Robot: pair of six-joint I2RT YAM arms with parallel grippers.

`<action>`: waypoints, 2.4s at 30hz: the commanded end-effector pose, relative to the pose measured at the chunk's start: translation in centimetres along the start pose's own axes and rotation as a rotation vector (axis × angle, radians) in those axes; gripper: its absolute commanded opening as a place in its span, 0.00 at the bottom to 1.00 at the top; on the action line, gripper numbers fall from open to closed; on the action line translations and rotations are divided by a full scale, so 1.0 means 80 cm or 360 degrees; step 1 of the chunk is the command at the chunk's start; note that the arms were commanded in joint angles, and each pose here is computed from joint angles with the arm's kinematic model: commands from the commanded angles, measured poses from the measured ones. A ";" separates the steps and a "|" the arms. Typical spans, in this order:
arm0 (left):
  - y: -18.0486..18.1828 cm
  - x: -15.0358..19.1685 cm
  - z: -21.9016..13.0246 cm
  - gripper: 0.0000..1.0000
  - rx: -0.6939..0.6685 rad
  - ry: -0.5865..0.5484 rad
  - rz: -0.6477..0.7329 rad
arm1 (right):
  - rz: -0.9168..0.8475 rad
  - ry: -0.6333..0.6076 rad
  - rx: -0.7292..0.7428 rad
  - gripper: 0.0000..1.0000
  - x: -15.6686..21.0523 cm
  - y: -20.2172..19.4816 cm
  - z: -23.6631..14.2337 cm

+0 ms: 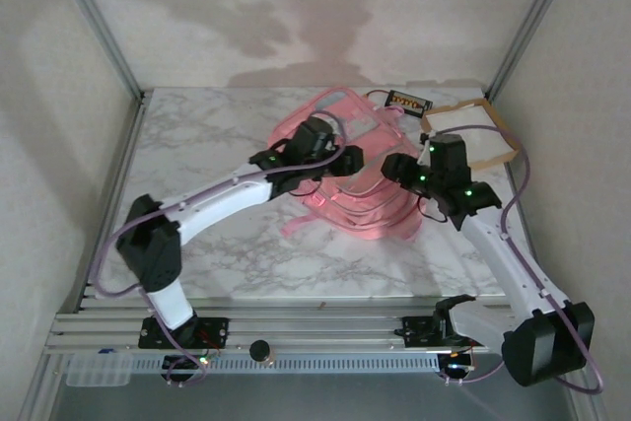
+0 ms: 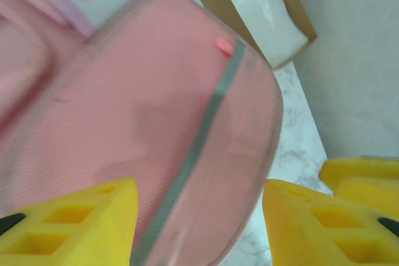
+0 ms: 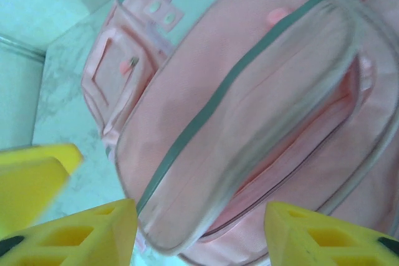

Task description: Pack books, pencil case, and school supplies into a backpack

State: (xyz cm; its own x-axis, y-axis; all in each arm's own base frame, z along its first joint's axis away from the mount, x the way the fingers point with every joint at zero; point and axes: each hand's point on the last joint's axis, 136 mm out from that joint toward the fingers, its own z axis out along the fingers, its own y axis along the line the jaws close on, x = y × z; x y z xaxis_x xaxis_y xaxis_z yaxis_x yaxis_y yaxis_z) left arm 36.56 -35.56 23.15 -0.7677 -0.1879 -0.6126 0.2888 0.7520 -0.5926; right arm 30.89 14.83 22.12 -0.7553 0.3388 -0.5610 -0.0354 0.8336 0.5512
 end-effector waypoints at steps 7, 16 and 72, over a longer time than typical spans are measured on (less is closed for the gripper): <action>0.063 -0.026 -0.071 0.60 -0.0030 -0.0268 -0.0160 | -0.0183 0.0231 0.0259 0.58 0.102 0.043 0.043; 0.102 -0.009 -0.087 0.63 -0.0107 -0.0352 -0.0288 | -0.0195 0.0198 0.0240 0.60 0.141 0.092 0.097; 0.090 0.028 -0.005 0.59 0.0096 -0.0155 -0.0714 | -0.0002 0.0199 0.0254 0.00 0.124 0.054 0.109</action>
State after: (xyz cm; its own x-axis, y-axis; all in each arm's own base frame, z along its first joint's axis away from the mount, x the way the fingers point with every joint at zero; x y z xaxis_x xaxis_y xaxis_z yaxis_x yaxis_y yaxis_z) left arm 36.22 -27.68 15.50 -0.7543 -0.5381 -0.3761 -0.0553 0.6229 -0.7803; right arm 29.08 25.96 12.66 -0.8310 0.3027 -0.4667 0.0952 0.9040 0.4168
